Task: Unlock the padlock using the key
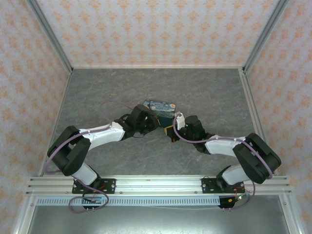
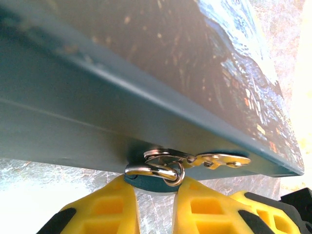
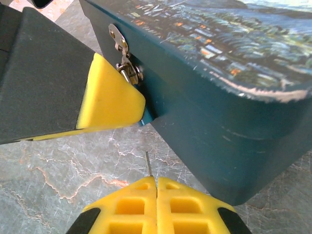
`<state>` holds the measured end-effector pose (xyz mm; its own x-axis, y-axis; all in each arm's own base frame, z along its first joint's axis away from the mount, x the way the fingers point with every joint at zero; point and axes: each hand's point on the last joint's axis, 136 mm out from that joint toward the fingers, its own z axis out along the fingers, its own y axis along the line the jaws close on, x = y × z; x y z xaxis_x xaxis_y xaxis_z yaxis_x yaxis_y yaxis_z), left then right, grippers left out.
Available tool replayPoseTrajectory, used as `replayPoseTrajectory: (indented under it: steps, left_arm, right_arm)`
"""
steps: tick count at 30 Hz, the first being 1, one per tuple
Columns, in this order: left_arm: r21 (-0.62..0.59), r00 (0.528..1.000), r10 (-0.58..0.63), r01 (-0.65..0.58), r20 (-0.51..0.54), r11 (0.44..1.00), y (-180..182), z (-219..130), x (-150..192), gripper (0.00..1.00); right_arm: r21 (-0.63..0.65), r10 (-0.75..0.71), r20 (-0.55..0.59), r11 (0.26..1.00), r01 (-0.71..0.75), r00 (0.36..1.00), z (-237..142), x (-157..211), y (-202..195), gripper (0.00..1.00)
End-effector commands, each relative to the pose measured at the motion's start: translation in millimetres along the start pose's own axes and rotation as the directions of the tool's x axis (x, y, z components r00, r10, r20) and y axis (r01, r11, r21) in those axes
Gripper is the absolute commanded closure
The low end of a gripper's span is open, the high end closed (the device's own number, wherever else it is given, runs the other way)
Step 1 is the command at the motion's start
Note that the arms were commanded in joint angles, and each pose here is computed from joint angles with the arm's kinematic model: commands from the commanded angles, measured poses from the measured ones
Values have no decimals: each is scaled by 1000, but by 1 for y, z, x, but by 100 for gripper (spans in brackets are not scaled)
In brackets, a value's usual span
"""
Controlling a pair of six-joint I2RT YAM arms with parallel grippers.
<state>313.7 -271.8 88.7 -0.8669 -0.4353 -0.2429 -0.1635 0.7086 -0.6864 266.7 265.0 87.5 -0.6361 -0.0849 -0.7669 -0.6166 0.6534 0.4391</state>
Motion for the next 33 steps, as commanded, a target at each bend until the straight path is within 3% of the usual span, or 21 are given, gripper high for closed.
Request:
replayPoseTrajectory:
  steps: [1,33]
  left_arm:
    - [70,1000,-5,4,11,998,-30,-13,-4,83]
    - [106,999,-37,33,35,994,-42,-25,-6,83]
  right_arm:
    - [6,-46,44,999,46,998,2,-7,0,100]
    - [-83,-10,100,996,18,995,-1,-17,16,100]
